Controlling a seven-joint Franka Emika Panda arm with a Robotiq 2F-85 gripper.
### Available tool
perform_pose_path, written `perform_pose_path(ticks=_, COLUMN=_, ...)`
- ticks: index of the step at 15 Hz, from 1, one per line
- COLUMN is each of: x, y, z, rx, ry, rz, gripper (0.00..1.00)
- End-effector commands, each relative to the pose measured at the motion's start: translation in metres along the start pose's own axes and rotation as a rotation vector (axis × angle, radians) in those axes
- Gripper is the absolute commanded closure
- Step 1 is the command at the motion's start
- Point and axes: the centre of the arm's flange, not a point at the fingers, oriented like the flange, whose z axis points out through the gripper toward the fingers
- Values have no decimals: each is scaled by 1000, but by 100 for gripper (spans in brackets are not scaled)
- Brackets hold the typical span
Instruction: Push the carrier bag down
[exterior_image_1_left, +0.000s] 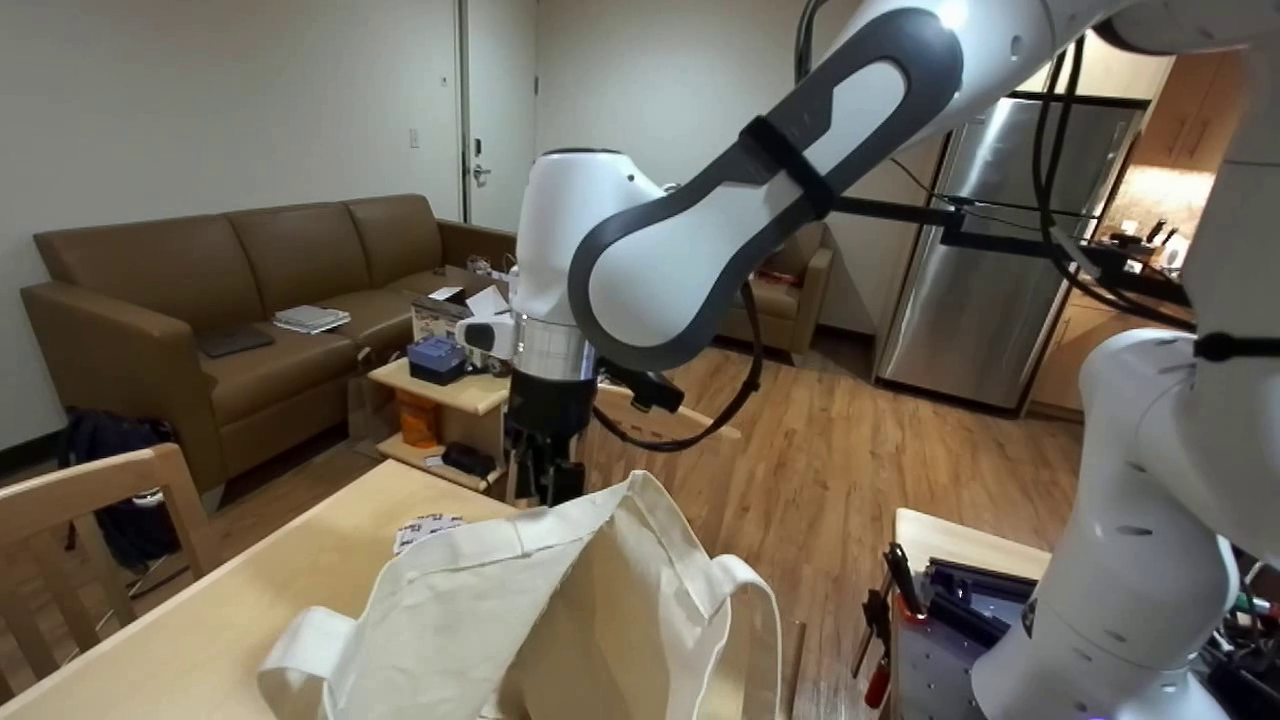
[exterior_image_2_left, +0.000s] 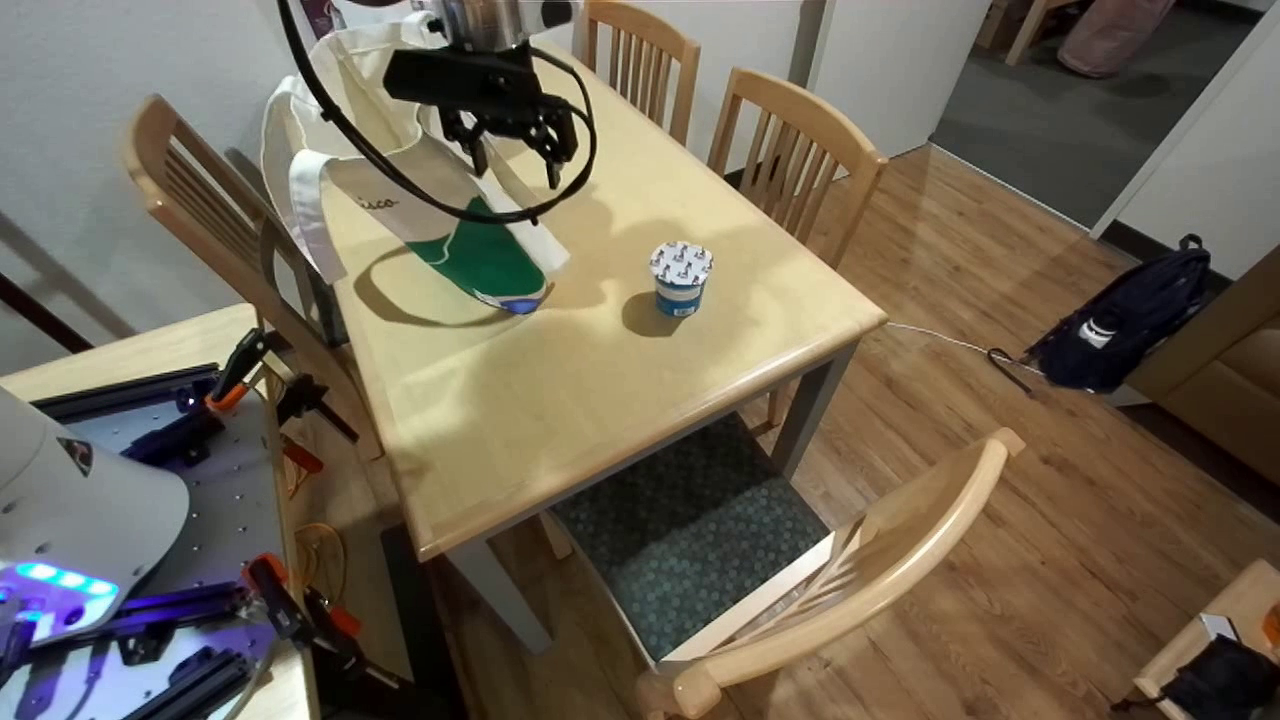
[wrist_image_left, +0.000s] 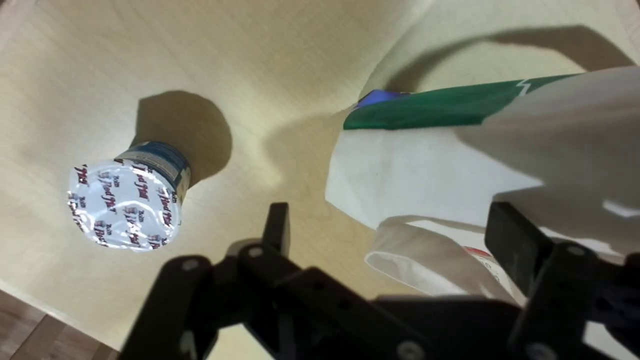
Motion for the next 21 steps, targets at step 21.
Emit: perform_pose_path(ticks=21, x=-11, y=-71, z=157, rx=-89, ry=32, rz=-126, gripper=0)
